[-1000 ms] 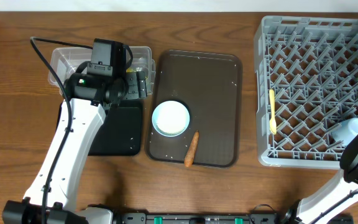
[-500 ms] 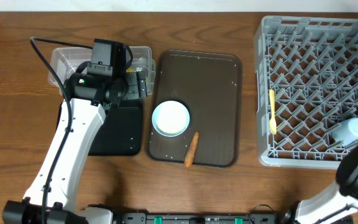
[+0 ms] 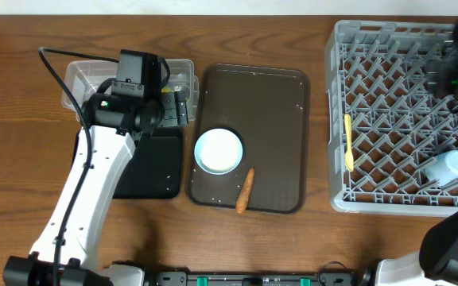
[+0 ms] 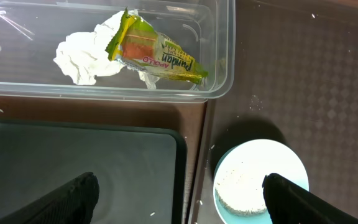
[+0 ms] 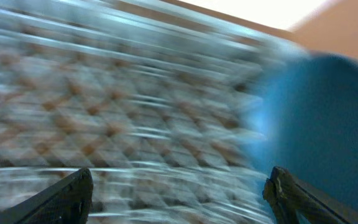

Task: Sort waste into correct bins and load items into the dishwasher rack

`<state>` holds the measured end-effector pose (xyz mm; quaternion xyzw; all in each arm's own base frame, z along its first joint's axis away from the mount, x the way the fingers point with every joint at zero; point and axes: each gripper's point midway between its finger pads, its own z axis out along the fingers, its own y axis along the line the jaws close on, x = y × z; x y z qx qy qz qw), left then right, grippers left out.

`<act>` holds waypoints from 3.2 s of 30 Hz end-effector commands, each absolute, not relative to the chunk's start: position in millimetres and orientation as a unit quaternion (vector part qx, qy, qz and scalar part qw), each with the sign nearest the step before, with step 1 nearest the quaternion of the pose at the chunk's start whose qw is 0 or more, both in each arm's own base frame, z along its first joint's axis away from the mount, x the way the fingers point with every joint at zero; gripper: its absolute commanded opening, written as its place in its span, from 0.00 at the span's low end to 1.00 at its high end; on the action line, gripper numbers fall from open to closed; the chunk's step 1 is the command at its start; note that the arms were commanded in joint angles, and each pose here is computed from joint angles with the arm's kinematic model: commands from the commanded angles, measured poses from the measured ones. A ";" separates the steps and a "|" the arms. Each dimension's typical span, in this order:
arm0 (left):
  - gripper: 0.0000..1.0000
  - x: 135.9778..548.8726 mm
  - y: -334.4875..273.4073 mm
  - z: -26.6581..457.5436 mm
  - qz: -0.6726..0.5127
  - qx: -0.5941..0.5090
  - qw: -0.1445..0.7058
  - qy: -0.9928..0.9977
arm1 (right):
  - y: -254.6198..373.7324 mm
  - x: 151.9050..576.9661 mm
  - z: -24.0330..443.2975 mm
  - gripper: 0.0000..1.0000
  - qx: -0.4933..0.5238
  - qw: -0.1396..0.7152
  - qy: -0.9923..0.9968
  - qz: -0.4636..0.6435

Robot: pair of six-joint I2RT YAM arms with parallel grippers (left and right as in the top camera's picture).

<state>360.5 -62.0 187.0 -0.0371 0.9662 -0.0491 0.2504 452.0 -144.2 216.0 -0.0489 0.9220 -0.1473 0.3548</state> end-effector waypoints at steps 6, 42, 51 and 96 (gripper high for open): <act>0.86 362.6 -60.4 187.5 -0.043 -0.038 0.251 0.966 | 32.9 453.3 203.1 0.87 -0.118 0.346 0.923 0.125; 0.86 322.6 -205.6 68.7 -0.089 0.004 0.084 0.992 | 128.2 430.0 115.8 0.86 -0.106 0.213 0.969 0.063; 0.85 318.6 -227.0 55.9 -0.093 0.010 0.083 0.992 | 111.5 430.1 113.5 0.85 -0.077 0.208 0.974 0.035; 0.06 327.2 -222.9 24.7 -0.055 0.000 0.084 0.995 | 103.9 427.4 111.6 0.86 -0.070 0.201 0.977 0.022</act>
